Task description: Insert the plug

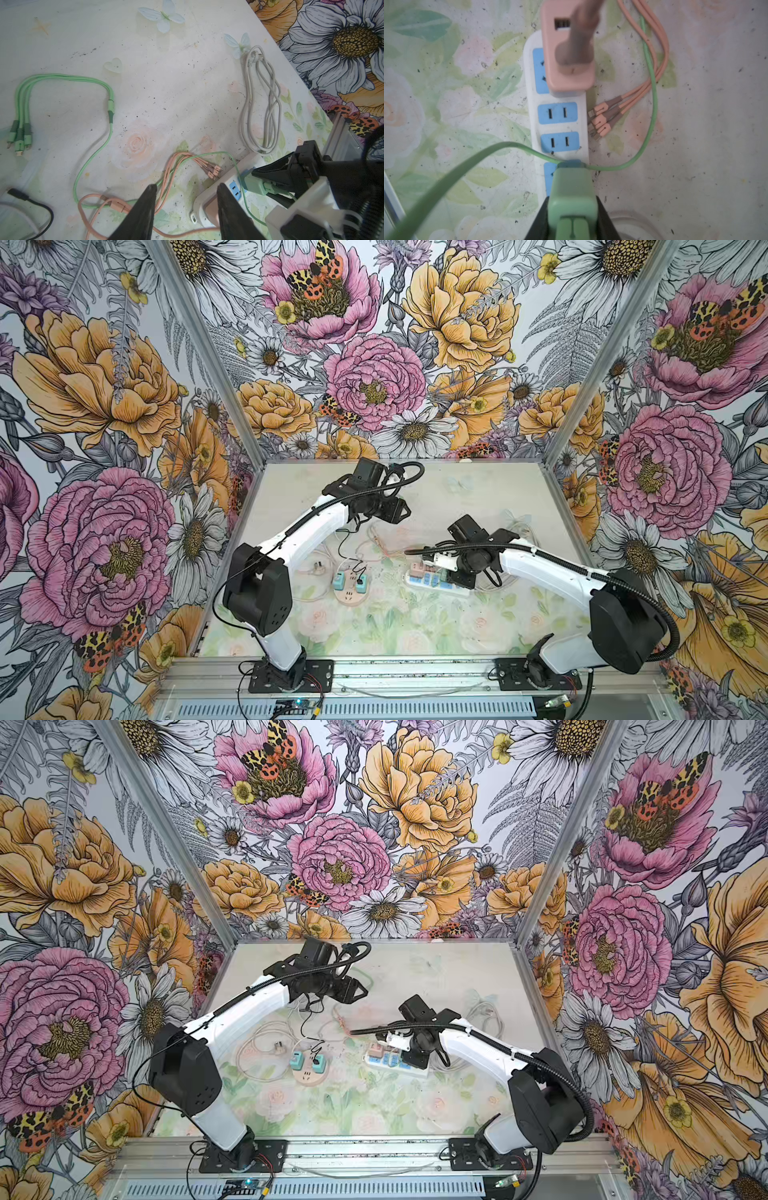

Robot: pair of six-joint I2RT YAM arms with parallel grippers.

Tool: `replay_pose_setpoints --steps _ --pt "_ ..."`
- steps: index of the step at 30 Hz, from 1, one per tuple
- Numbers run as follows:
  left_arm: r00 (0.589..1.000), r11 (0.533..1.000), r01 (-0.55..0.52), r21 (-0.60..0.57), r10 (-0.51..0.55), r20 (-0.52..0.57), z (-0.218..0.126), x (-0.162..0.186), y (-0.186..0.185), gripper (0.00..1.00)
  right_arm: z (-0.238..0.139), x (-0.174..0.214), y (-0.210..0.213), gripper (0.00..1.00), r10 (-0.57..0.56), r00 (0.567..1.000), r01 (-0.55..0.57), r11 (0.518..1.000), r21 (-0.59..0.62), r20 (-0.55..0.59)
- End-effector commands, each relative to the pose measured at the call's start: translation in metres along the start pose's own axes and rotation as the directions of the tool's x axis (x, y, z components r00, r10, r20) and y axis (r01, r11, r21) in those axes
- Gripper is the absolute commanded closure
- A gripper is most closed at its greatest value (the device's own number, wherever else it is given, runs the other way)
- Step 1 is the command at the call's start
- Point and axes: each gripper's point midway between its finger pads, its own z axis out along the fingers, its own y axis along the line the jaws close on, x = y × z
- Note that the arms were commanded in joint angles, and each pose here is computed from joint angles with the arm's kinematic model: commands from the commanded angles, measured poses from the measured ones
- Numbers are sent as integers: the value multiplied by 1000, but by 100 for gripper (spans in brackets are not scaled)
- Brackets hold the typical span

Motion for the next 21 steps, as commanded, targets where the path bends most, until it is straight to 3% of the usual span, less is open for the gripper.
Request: replay_pose_setpoints --steps 1,4,8,13,21 --pt "999 996 0 88 4 -40 23 5 -4 50 7 25 6 100 25 995 -27 999 -18 -96" --pt "995 993 6 118 6 -99 53 15 -5 50 6 27 4 100 29 994 -30 999 -9 -102" --pt "983 974 -80 213 112 -143 74 26 -25 50 5 29 2 100 39 994 -40 999 -4 -99" --pt "941 955 -132 264 205 -268 100 54 -31 50 5 32 2 100 50 994 -50 999 -2 -98" --pt "853 927 -188 323 317 -415 110 97 -23 50 7 33 1 100 55 994 -56 998 -13 -100"
